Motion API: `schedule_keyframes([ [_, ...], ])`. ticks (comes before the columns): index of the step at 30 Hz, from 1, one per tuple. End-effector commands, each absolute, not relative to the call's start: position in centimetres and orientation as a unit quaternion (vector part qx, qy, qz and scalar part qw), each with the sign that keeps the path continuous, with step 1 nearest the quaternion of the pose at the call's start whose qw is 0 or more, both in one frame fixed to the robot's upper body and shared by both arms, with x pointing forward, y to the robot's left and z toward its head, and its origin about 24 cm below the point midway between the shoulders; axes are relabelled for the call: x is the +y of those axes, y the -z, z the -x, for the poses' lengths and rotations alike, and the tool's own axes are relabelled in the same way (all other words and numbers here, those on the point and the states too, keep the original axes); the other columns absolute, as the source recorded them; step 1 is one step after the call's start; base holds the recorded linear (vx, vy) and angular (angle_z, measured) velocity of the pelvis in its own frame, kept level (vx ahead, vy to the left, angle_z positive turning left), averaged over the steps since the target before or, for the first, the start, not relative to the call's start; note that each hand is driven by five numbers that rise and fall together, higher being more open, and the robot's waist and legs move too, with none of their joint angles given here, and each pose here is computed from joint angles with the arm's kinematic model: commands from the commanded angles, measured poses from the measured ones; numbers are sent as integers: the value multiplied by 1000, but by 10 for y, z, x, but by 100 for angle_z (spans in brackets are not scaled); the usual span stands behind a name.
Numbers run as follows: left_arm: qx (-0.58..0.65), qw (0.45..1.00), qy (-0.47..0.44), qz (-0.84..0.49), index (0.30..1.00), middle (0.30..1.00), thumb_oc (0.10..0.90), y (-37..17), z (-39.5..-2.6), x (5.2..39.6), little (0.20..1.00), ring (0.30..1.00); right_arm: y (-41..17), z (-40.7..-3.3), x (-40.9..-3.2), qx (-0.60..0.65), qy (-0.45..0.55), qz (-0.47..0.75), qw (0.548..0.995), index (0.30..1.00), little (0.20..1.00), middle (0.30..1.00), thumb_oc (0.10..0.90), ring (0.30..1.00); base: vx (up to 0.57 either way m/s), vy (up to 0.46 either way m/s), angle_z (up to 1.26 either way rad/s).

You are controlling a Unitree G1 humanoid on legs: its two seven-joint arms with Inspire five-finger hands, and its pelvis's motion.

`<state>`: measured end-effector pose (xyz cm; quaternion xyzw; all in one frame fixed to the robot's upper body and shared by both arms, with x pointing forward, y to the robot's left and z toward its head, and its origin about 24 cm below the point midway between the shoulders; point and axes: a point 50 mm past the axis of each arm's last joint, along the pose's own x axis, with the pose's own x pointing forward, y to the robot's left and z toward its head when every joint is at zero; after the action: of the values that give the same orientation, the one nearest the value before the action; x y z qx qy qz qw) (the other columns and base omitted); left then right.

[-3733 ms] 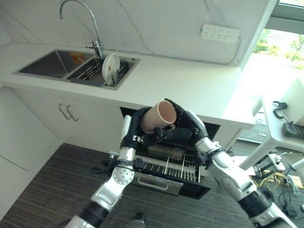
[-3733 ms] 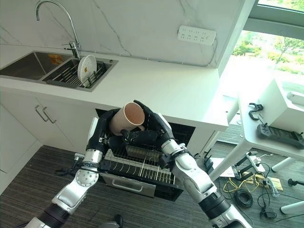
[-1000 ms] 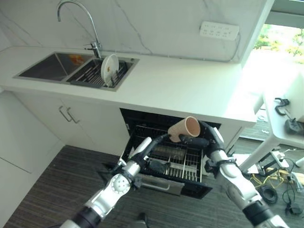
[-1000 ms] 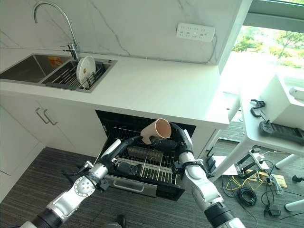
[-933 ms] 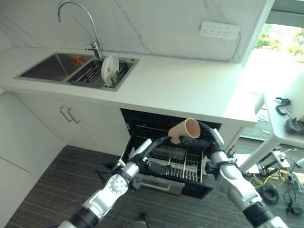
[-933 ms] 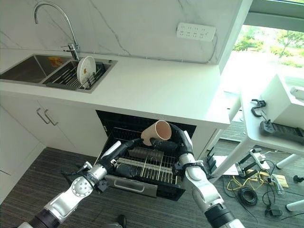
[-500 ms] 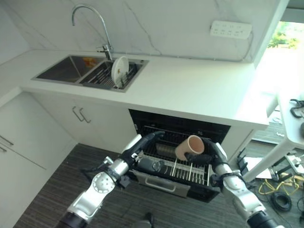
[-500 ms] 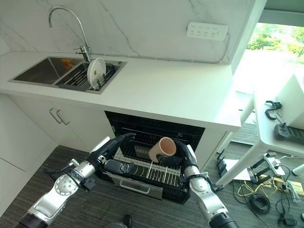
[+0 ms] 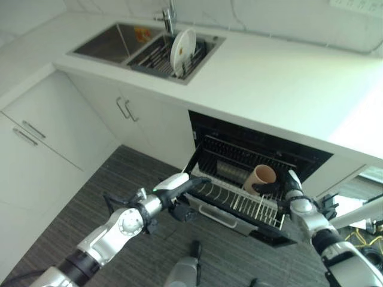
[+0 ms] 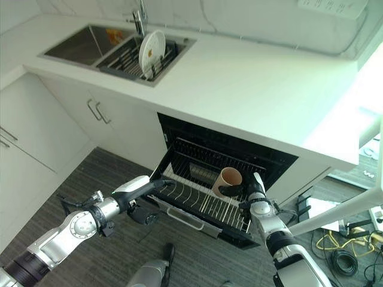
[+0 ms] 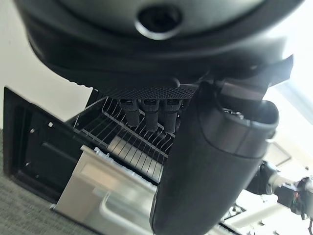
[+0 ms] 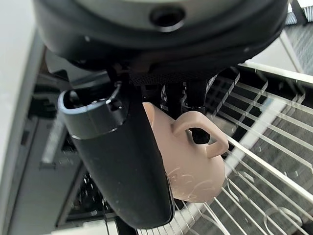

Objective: Place the dishes in the dishwasher.

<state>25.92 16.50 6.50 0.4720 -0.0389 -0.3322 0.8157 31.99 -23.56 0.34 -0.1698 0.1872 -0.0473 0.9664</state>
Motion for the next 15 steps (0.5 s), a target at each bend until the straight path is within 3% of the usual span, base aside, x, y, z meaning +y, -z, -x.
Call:
schedule_keyframes([
  [1, -170, 806, 307, -477, 900, 900, 800, -114, -274, 144, 900, 900, -56, -349, -228, 70, 39, 171, 982, 300, 300, 300, 400, 300, -87, 20, -3],
  [7, -196, 765, 331, -516, 900, 900, 800, -117, -277, 125, 900, 900, -48, -351, -224, 95, 26, 199, 975, 300, 300, 300, 400, 300, -82, 42, -6],
  [15, -200, 775, 298, -521, 900, 900, 800, -120, -285, 128, 900, 900, -19, -337, -223, 139, 27, 214, 966, 300, 300, 300, 400, 300, -42, 31, -4],
])
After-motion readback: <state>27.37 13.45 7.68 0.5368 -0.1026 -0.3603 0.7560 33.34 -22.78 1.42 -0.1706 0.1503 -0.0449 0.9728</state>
